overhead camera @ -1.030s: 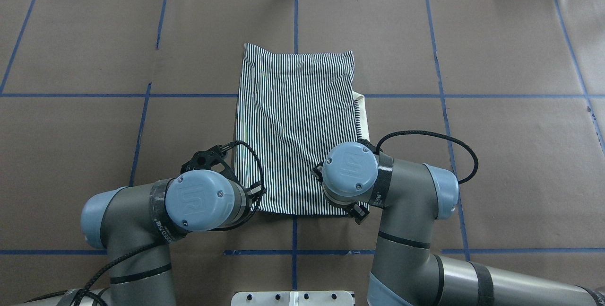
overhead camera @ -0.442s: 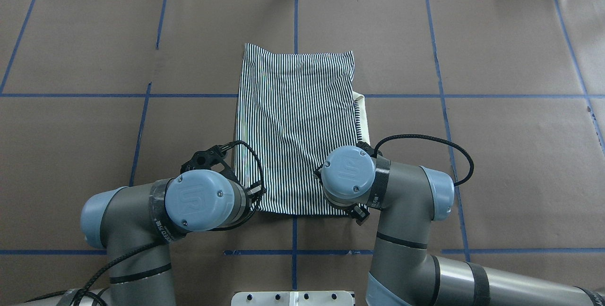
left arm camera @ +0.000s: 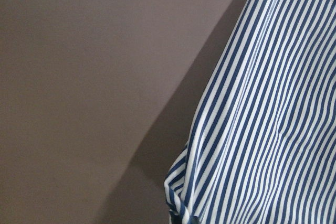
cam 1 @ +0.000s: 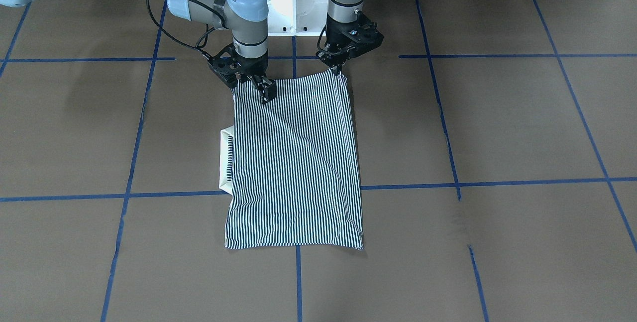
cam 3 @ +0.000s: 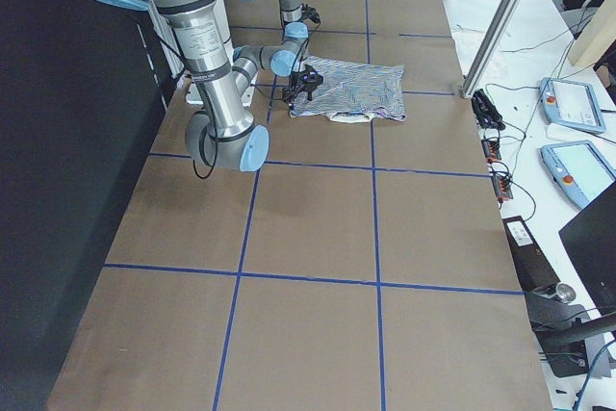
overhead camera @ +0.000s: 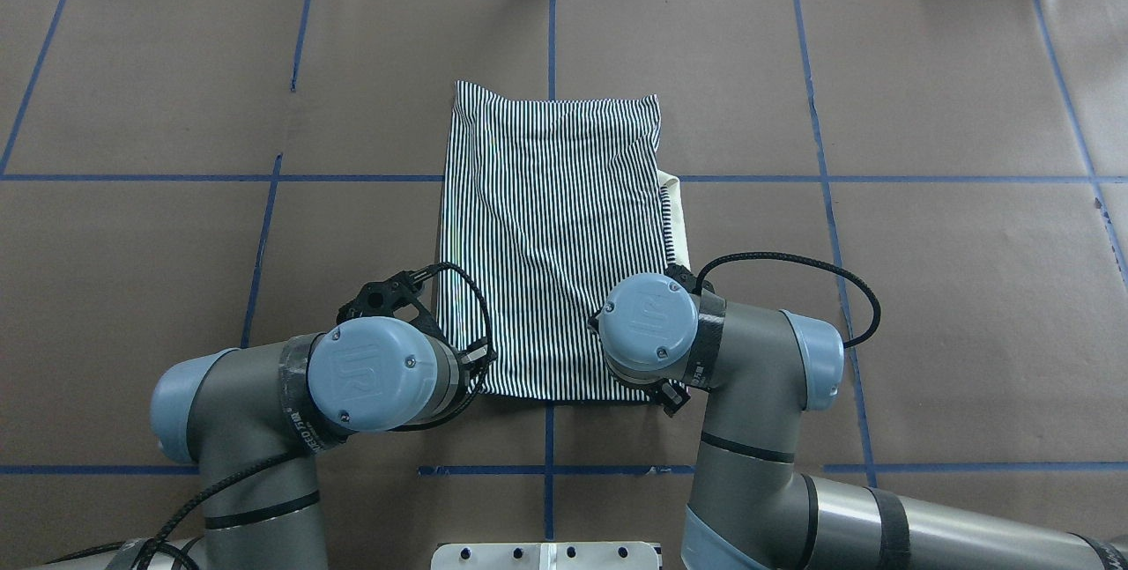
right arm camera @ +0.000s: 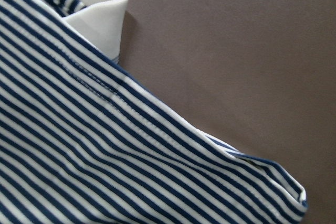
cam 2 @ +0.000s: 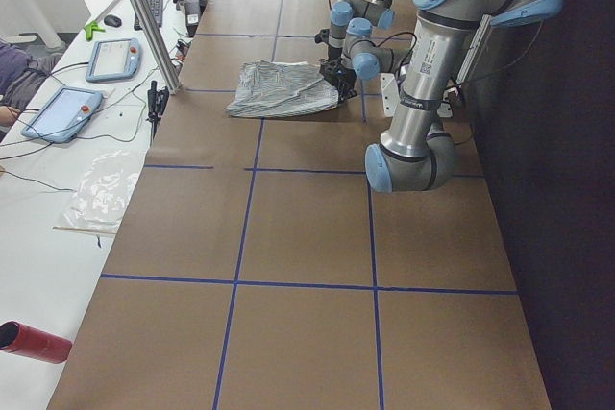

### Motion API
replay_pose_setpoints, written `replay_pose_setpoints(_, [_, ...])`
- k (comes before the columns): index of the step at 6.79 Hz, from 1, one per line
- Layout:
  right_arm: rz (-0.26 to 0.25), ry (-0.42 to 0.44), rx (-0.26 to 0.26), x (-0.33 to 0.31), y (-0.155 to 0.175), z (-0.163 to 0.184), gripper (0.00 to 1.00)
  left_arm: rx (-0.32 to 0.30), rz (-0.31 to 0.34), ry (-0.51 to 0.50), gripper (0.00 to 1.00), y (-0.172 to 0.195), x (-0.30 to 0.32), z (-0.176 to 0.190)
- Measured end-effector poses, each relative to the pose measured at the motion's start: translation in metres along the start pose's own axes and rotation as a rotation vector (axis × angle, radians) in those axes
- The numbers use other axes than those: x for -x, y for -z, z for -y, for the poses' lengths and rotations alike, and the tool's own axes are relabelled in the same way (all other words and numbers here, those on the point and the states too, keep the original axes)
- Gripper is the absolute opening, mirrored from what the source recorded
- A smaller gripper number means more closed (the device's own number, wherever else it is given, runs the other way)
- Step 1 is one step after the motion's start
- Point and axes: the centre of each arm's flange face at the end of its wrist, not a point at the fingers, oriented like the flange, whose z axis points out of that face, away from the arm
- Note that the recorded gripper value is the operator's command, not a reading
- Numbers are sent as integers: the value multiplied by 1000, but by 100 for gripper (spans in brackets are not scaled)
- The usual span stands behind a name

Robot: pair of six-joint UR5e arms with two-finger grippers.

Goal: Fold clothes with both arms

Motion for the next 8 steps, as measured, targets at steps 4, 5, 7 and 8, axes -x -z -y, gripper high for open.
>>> replay_pose_setpoints(4, [0, 8, 2, 0, 1, 0, 0, -1, -3, 2, 0, 2, -1, 2])
replay_pose_setpoints(5, [0, 8, 2, 0, 1, -1, 0, -1, -4, 2, 0, 2, -1, 2])
replay_pose_setpoints(7, [9, 10, 3, 1, 5, -2, 0, -2, -4, 3, 0, 2, -1, 2])
replay_pose_setpoints(8, [15, 11, -3, 1, 5, -2, 0, -2, -3, 3, 0, 2, -1, 3])
